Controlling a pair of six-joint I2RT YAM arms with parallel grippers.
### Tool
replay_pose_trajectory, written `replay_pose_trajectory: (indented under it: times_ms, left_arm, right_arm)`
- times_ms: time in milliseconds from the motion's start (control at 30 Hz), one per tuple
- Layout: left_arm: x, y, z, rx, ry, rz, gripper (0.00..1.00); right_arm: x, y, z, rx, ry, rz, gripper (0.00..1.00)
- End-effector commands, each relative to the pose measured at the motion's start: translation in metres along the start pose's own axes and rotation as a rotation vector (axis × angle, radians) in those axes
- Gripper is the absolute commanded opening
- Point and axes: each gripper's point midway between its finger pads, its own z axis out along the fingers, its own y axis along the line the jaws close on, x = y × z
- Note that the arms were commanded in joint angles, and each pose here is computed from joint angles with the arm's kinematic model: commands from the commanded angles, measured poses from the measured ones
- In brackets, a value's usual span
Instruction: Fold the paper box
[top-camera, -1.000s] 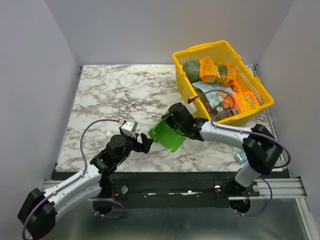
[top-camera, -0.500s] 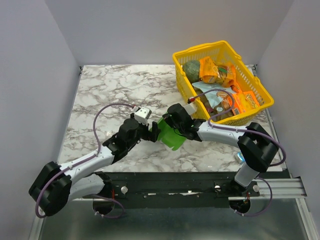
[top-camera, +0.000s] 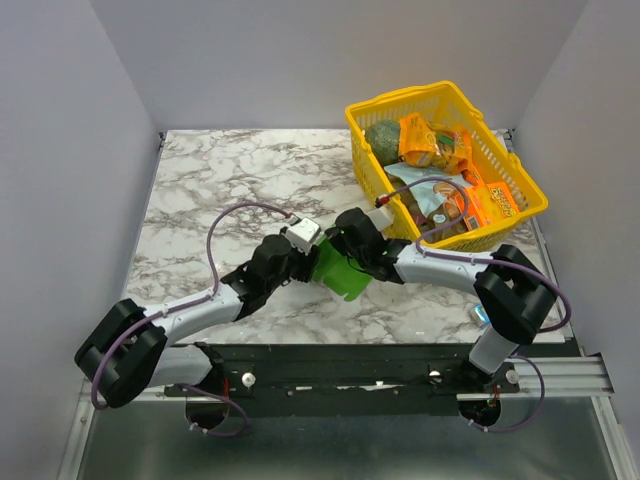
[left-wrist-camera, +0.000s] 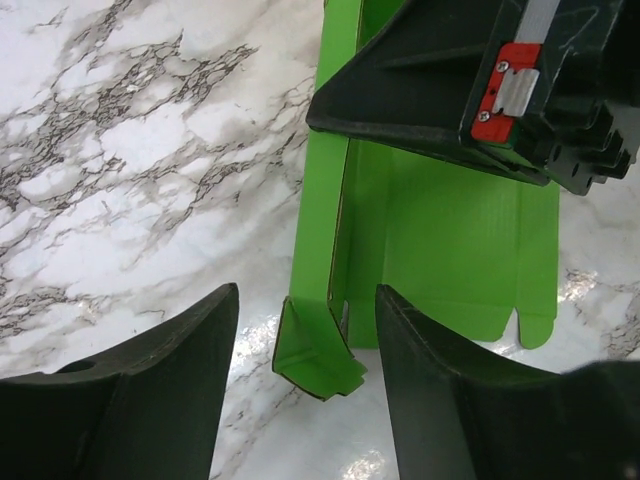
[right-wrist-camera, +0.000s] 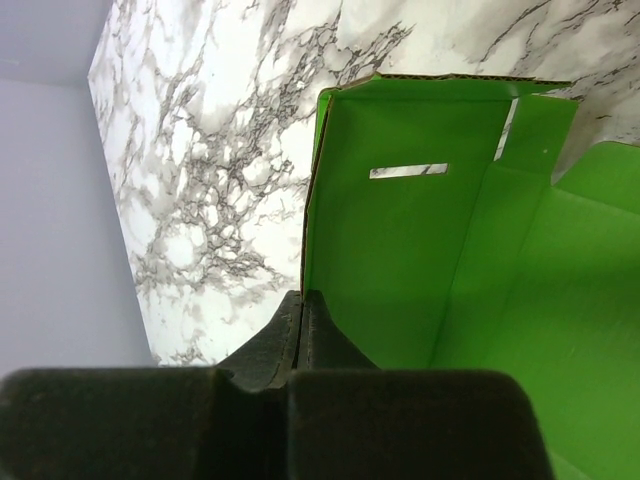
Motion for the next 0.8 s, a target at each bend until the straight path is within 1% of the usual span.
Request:
replay_pose_trajectory:
  times_ms: [0,33,100,133,167,200,233,267,300,333,400,433,467,533,600,633,667,700,767]
  left_arm:
    - [-0.012,-0.003,0.012,-0.038,-0.01,0.113,0.59]
    - [-0.009,-0.006,0.016,-0.046,0.005,0.152,0.57]
    - [-0.006,-0.008,0.018,-0.061,0.023,0.189,0.48]
    - [-0.004,-0.01,0.021,-0.065,0.03,0.208,0.42]
    - [-0.007,-0.011,0.021,-0.094,0.014,0.224,0.3]
    - [-0.007,-0.01,0.021,-0.104,0.013,0.236,0.24]
    - [-0.007,-0.01,0.023,-0.107,0.016,0.24,0.19]
    - [-0.007,-0.01,0.023,-0.108,0.014,0.244,0.1]
    - [-0.007,-0.011,0.024,-0.105,0.016,0.247,0.06]
    - [-0.006,-0.011,0.023,-0.098,0.016,0.25,0.02]
    - [-0.007,-0.013,0.022,-0.089,0.011,0.25,0.0]
    - [-0.01,-0.014,0.019,-0.085,0.002,0.247,0.0]
    - [-0.009,-0.013,0.017,-0.085,0.008,0.248,0.0]
    - [-0.015,-0.013,0.011,-0.08,-0.011,0.24,0.0]
    - [-0.012,-0.008,0.005,-0.095,0.009,0.257,0.0]
    - [-0.013,-0.005,-0.001,-0.108,0.006,0.265,0.0]
    - [-0.007,-0.001,-0.005,-0.112,0.031,0.292,0.0]
    - [-0.006,0.0,-0.008,-0.114,0.037,0.306,0.0]
    - [-0.003,0.004,-0.017,-0.115,0.05,0.329,0.0]
  right_arm:
    - [0.026,-0.083,0.009,0.239,0.097,0.025,0.0]
    - [0.025,-0.083,0.009,0.239,0.096,0.025,0.01]
    - [0.025,-0.081,0.009,0.235,0.098,0.026,0.01]
    - [0.025,-0.081,0.008,0.232,0.101,0.029,0.01]
    - [0.026,-0.081,0.008,0.232,0.112,0.026,0.02]
    - [0.025,-0.079,0.006,0.227,0.115,0.028,0.03]
    - [0.024,-0.078,0.006,0.222,0.12,0.03,0.07]
    - [0.024,-0.078,0.005,0.218,0.128,0.024,0.08]
    - [0.025,-0.074,0.003,0.205,0.143,0.019,0.1]
    - [0.023,-0.068,0.0,0.188,0.147,0.016,0.22]
    - [0.021,-0.059,-0.005,0.157,0.158,-0.01,0.4]
    - [0.018,-0.051,-0.011,0.132,0.161,-0.012,0.57]
    - [0.017,-0.048,-0.014,0.117,0.165,-0.031,0.63]
    - [0.017,-0.042,-0.022,0.09,0.19,-0.047,0.7]
    - [0.018,-0.036,-0.032,0.059,0.221,-0.039,0.75]
    - [0.02,-0.039,-0.036,0.055,0.239,-0.042,0.76]
    - [0.02,-0.036,-0.04,0.035,0.249,-0.054,0.76]
    - [0.019,-0.026,-0.048,-0.005,0.273,-0.061,0.76]
    - [0.017,-0.021,-0.057,-0.039,0.289,-0.106,0.77]
